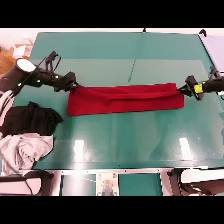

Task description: Fold the shirts.

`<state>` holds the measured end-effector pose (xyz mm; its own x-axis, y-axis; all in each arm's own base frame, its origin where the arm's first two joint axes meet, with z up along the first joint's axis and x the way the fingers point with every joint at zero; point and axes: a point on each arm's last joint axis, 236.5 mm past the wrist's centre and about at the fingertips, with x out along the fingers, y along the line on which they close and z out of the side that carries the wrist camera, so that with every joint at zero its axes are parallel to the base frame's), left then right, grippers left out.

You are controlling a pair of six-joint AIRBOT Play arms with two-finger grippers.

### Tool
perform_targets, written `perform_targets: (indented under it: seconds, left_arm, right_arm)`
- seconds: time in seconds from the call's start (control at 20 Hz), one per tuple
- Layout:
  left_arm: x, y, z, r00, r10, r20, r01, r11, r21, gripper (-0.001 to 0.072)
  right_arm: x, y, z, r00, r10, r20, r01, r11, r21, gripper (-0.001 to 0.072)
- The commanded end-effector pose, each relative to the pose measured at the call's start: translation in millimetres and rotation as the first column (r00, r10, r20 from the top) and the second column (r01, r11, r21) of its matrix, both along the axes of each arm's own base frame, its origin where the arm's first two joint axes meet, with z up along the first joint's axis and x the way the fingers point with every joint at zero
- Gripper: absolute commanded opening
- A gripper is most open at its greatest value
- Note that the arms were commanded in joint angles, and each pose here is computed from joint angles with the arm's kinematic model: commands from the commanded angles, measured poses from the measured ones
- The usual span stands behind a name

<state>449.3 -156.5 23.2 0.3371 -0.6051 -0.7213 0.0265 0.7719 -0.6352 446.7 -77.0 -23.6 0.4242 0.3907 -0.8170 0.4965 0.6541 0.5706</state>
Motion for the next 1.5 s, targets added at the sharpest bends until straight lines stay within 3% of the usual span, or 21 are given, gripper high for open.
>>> perform_targets:
  seconds: [0.0,0.05,0.1,0.15,0.25,0.35,0.45,0.5,0.6,0.65,0.75,0.8,1.25,1.3,1.35,1.4,1.45]
  left_arm:
    - [48.2,0.5,-24.1,0.999,0.019,0.033,-0.019,1.0,0.002,0.0107]
    - [63.4,1.1,-25.4,0.997,0.056,0.057,-0.056,0.998,-0.015,0.0387]
    - [79.3,3.6,-23.6,0.991,0.099,0.09,-0.097,0.995,-0.028,0.0508]
    - [94.2,10.3,-15.0,0.981,0.138,0.139,-0.135,0.99,-0.029,0.0507]
    - [115.9,28.1,11.8,0.959,0.184,0.216,-0.18,0.983,-0.038,0.0508]
    - [116.6,45.9,31.9,0.961,0.194,0.196,-0.185,0.981,-0.065,0.0508]
    - [104.9,57.1,36.6,0.975,0.177,0.133,-0.168,0.982,-0.081,0.0507]
    - [96.4,59.1,33.9,0.983,0.155,0.101,-0.147,0.986,-0.082,0.0507]
    - [79.6,53.5,29.0,0.994,0.099,0.044,-0.095,0.992,-0.084,0.0506]
    - [73.0,47.3,29.3,0.997,0.075,0.024,-0.073,0.993,-0.097,0.0486]
    - [64.4,33.7,31.4,1.0,0.029,0.01,-0.028,0.993,-0.117,0.0125]
    - [61.5,28.8,31.2,1.0,0.011,0.008,-0.01,0.993,-0.117,0.0029]
    - [45.1,-26.7,33.7,0.993,-0.114,0.03,0.117,0.986,-0.121,0.0026]
    - [40.8,-39.3,33.8,0.989,-0.145,0.039,0.148,0.982,-0.116,0.0026]
    - [36.7,-51.9,33.9,0.983,-0.176,0.053,0.181,0.977,-0.11,0.0026]
    - [35.1,-62.5,34.3,0.977,-0.198,0.073,0.205,0.974,-0.101,0.0026]
    - [35.0,-72.8,34.8,0.975,-0.205,0.087,0.213,0.972,-0.097,0.0025]
  right_arm:
    - [49.5,8.1,-24.4,1.0,-0.017,0.021,0.015,0.996,0.088,0.0139]
    - [65.5,7.8,-30.4,0.998,-0.043,0.037,0.038,0.991,0.125,0.0199]
    - [81.8,4.5,-32.4,0.995,-0.079,0.062,0.068,0.985,0.161,0.0274]
    - [99.0,-0.1,-26.1,0.988,-0.12,0.096,0.097,0.972,0.216,0.0325]
    - [115.7,-11.7,-0.8,0.978,-0.14,0.155,0.092,0.955,0.283,0.033]
    - [103.4,-33.8,17.8,0.979,-0.055,0.195,0.01,0.974,0.227,0.0332]
    - [74.8,-58.5,15.4,0.984,0.05,0.17,-0.076,0.986,0.147,0.047]
    - [60.0,-67.2,8.8,0.985,0.092,0.147,-0.111,0.986,0.127,0.0504]
    - [31.0,-78.1,-12.6,0.98,0.179,0.092,-0.187,0.978,0.091,0.0506]
    - [21.7,-76.4,-20.5,0.973,0.219,0.078,-0.226,0.969,0.099,0.0517]
    - [10.6,-66.5,-35.7,0.955,0.29,0.063,-0.297,0.945,0.14,0.0536]
    - [7.2,-59.4,-44.1,0.943,0.328,0.059,-0.333,0.93,0.157,0.0536]
    - [12.6,-10.7,-89.2,0.885,0.464,0.042,-0.462,0.864,0.2,0.0535]
    - [13.3,-2.9,-88.9,0.875,0.482,0.044,-0.48,0.854,0.201,0.0514]
    - [11.9,3.1,-86.7,0.864,0.502,0.045,-0.499,0.841,0.208,0.0383]
    - [8.9,7.0,-82.4,0.846,0.531,0.054,-0.529,0.821,0.213,0.0178]
    - [7.9,7.7,-76.8,0.837,0.544,0.058,-0.543,0.812,0.216,0.0064]
